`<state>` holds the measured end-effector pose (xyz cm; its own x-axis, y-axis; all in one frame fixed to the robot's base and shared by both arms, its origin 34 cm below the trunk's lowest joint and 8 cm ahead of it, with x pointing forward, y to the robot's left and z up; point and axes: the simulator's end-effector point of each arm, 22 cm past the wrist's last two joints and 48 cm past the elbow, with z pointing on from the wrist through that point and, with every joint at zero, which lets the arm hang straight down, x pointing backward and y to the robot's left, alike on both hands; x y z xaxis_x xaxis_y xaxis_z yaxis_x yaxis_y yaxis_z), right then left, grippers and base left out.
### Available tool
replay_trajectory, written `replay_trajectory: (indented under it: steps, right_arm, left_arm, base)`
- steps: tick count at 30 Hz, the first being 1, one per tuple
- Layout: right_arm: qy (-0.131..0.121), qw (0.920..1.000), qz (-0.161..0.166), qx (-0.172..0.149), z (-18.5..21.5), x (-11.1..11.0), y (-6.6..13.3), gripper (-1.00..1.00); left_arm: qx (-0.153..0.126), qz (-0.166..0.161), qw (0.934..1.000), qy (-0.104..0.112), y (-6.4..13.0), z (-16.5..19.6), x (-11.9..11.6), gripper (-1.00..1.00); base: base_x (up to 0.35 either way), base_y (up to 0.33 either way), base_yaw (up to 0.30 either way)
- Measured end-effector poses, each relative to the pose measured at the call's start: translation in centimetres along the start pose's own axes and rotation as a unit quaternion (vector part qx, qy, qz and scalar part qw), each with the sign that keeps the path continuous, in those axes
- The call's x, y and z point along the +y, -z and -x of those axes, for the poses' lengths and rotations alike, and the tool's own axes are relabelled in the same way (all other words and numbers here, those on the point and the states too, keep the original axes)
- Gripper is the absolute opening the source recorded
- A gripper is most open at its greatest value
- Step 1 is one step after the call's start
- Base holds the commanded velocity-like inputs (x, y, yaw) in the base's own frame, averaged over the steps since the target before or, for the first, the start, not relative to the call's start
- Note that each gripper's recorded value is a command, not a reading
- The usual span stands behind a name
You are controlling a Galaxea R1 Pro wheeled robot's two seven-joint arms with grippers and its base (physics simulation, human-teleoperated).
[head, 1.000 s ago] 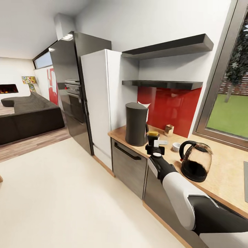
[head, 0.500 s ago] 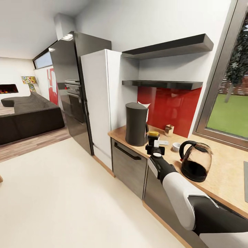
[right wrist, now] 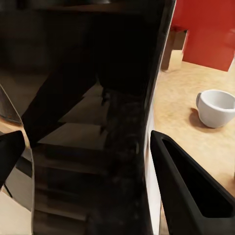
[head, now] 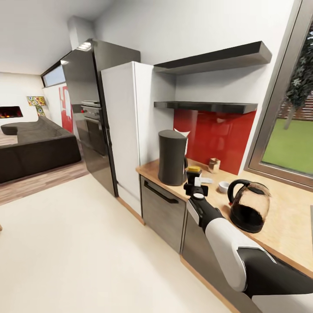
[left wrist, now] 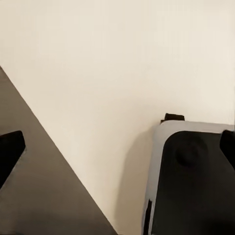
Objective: Set up a coffee station on the kitchen countertop: keep the coffee maker on the countertop, move the bottle of coffee from the kitchen shelf to the counter next to the coffee maker, place a paper coffee filter on top of the coffee maker, put the saucer next to the coffee maker with the coffee cup on the saucer, and place the electric kettle next to the coffee maker.
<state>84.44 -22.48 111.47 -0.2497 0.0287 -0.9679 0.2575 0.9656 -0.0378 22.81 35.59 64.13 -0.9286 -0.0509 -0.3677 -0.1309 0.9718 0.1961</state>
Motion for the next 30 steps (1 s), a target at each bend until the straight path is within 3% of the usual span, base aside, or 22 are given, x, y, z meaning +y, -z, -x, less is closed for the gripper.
replay_trajectory:
  steps: [7,13,27,30]
  right_arm:
    - [-0.001,1.0000,-0.002,-0.001,0.1,-0.1,0.0,-1.00]
    - [-0.001,1.0000,-0.002,-0.002,0.2,-0.1,0.0,-1.00]
    - [0.000,1.0000,0.002,0.002,-0.4,0.1,0.2,-1.00]
    - [-0.003,0.9998,0.019,-0.007,-0.5,0.8,0.3,-1.00]
  left_arm:
    - [-0.029,0.002,0.9996,0.002,-0.8,3.9,0.5,1.00]
    - [-0.047,0.002,0.9989,0.005,-1.3,6.6,0.2,1.00]
    - [-0.049,0.003,0.9988,0.006,-1.3,6.8,0.3,1.00]
    - [-0.050,0.002,0.9987,0.006,-1.3,6.9,0.3,1.00]
  base:
    - [0.331,0.000,0.000]
    - [0.083,0.000,-0.142]
    - [0.002,0.000,-0.059]
    - [0.000,0.000,0.000]
